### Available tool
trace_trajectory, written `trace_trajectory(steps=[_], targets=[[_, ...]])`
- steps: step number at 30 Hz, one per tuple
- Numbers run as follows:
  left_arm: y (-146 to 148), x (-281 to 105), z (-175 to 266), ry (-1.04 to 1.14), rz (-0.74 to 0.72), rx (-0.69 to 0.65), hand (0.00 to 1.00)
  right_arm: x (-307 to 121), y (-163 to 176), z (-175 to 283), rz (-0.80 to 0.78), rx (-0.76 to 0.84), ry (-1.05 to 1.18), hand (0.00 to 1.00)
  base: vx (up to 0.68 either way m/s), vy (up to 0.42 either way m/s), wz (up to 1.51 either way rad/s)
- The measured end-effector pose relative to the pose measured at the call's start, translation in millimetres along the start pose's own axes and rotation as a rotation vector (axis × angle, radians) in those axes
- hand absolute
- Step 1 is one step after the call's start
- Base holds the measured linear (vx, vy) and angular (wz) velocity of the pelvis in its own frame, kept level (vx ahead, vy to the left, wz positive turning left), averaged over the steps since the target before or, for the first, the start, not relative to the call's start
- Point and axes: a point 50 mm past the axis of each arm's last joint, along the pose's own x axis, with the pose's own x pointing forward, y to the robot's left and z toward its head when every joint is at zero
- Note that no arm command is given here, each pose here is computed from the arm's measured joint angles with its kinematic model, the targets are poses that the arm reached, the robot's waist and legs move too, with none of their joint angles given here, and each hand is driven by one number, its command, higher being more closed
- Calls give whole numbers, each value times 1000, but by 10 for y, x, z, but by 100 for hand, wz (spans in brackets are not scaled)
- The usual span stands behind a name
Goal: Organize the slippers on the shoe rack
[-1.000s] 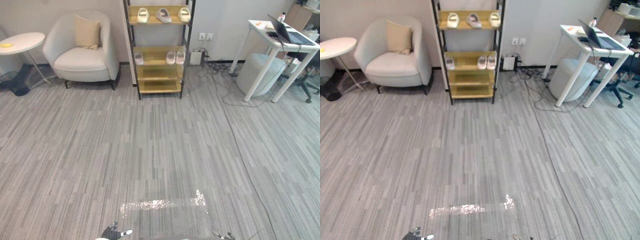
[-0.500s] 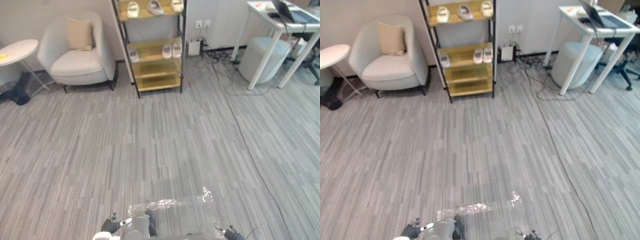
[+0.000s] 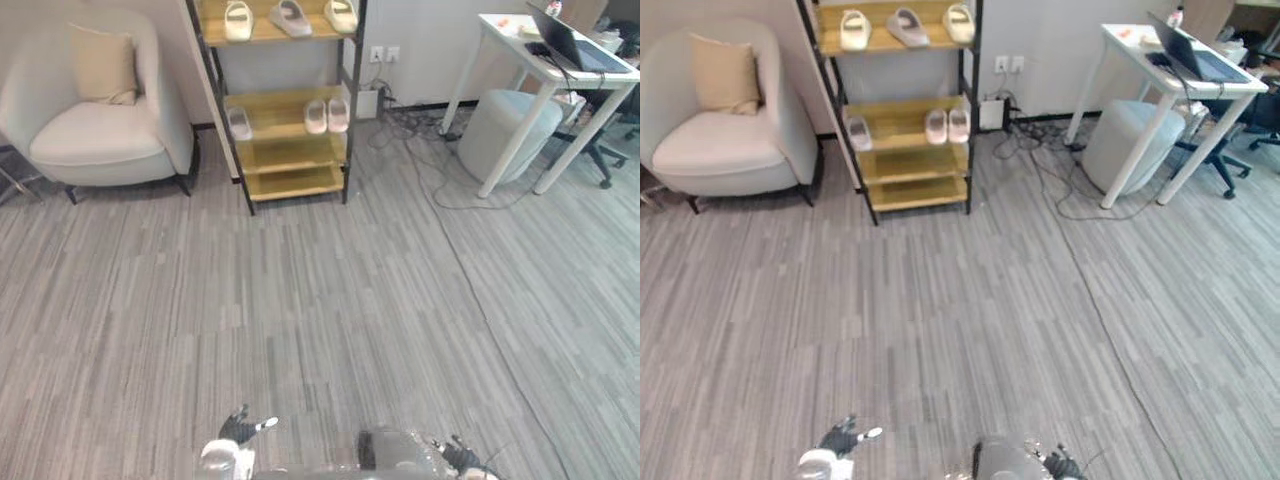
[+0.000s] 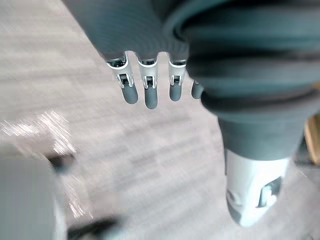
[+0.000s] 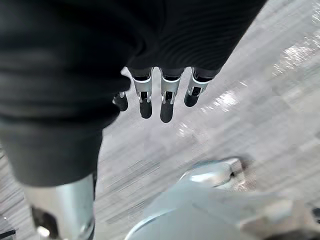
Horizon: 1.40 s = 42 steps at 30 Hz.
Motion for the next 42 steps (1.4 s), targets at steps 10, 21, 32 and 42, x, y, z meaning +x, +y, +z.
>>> trace_trajectory(steps=[10,21,32,42], targets=[[-191,-10,162,-78,7,-201,0,-34,-109,15,-31,10,-35,0,332,-234,19],[-179,32,253,-91,-32,-84,0,8,56,56,6,20,-25,0,440,137,-17],[-215,37,138,-28,-72,15,0,23,15,177,5,9,-72,0,470,42,32],[-314,8,167,-56,-43,-172,0,-28,-84,62,-25,27,-59,0,435,-227,35]])
